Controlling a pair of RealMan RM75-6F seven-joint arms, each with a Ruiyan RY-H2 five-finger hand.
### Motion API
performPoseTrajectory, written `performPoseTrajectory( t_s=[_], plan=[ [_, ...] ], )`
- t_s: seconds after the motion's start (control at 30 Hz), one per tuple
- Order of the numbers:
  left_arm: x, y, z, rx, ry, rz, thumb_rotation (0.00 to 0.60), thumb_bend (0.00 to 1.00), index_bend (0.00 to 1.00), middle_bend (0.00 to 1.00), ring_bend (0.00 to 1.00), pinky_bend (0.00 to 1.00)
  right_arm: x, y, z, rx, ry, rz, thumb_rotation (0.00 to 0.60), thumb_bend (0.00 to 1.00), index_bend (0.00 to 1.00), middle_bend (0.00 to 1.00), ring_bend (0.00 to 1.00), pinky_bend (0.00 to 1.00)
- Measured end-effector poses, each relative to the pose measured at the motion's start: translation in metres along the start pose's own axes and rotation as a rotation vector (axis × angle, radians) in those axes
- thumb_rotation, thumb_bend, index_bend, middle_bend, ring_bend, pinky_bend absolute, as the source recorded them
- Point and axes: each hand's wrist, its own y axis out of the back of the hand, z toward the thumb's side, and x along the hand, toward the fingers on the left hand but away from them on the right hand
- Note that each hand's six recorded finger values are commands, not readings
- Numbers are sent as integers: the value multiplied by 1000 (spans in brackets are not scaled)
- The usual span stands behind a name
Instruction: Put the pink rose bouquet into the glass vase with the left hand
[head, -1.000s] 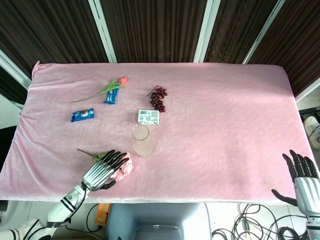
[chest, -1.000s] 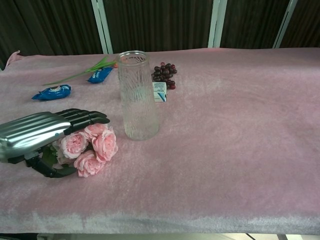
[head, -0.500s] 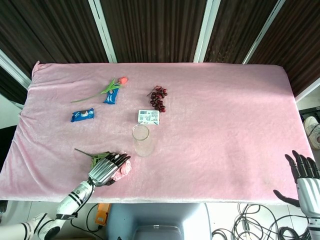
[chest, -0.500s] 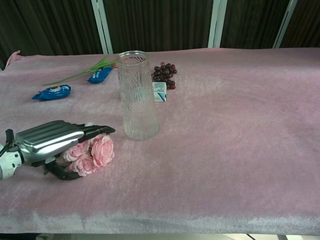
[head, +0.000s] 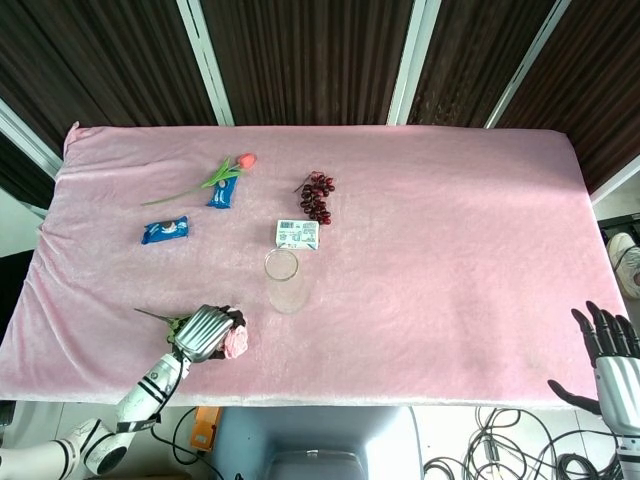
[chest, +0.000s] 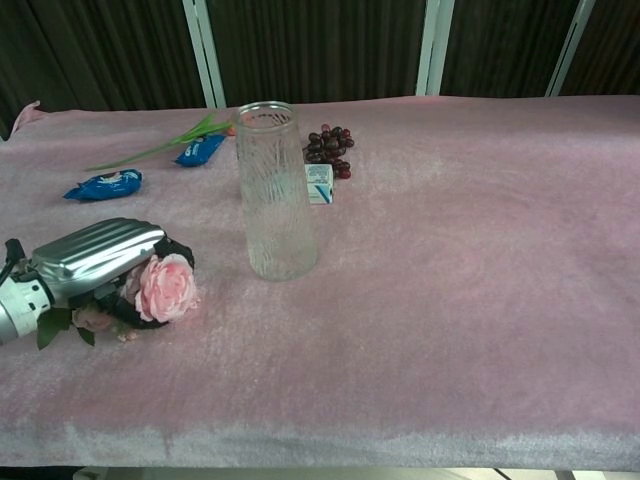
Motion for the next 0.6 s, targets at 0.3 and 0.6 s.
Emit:
performPoseTrajectory(
  t_s=[0.3,0.6],
  plan=[
    [-14,54,8,-55,-61,226,600,462,787,788,708,801,0,-1,2,2,4,4,600,176,0,0,0,0],
    [-35,141,41,-333,-138,420,600,463,796,799,717,816,0,-3,3,2,7,13,600,176,0,0,0,0]
  ],
)
